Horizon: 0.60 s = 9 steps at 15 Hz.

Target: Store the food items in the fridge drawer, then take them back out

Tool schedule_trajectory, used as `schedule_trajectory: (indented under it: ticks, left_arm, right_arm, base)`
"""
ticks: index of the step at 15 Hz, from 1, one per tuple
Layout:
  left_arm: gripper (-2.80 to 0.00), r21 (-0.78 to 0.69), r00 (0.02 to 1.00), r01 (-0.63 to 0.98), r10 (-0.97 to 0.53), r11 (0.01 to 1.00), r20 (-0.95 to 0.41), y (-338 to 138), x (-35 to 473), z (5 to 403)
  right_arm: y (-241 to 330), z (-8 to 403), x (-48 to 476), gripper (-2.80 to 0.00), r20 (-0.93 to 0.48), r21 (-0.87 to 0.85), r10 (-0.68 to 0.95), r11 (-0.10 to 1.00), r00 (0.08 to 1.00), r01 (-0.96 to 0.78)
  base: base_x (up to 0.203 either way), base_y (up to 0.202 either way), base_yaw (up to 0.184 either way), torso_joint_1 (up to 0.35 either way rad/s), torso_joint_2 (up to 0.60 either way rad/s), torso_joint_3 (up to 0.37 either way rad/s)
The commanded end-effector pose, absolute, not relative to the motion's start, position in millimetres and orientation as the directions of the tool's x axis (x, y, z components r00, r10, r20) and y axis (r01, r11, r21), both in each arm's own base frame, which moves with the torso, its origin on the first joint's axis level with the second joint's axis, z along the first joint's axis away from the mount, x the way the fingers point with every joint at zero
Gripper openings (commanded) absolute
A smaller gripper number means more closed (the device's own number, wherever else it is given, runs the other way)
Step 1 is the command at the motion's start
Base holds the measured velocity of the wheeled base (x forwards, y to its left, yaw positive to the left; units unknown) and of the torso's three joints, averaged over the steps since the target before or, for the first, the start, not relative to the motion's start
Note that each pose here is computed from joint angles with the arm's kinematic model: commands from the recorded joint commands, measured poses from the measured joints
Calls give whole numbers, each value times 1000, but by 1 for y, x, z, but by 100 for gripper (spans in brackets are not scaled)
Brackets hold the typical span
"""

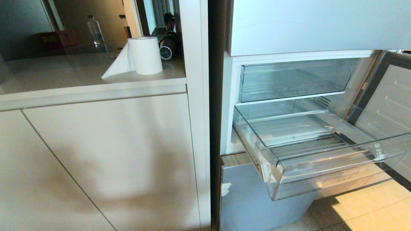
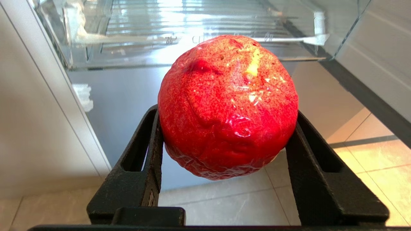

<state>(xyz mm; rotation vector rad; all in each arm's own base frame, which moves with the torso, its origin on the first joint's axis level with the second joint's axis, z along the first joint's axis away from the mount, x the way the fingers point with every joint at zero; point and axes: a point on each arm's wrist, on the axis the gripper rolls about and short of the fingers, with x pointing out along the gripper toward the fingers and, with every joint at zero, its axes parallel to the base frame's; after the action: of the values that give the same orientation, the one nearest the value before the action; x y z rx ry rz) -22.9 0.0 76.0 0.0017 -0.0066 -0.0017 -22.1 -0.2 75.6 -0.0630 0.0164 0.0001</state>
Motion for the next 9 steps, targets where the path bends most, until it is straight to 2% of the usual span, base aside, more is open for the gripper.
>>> schedule_trajectory:
  ticks: [1,3,4,9]
  left_arm:
    - [-280,2,1000,2,-2,1000,5,0,-23,76]
    - [-280,2,1000,2,-2,1000,5,0,-23,76]
    - [-280,2,1000,2,-2,1000,5,0,-23,76]
    - [-280,2,1000,2,-2,1000,5,0,-23,76]
  right_arm:
    - [0,74,-23,-280,-12,-64,0,998,1000,-1]
    - [0,74,-23,-280,-12,-63,0,998,1000,-1]
    - [0,74,-23,-280,-12,-57,-2,998,1000,1]
    - [0,74,-23,-280,-11,-32,-11,999,1000,10]
  base:
    - [0,0,0,0,0,0]
    - [0,0,0,0,0,0]
    - [-3,2,-108,2,-1,1]
    - [-2,7,-174,3,1,3]
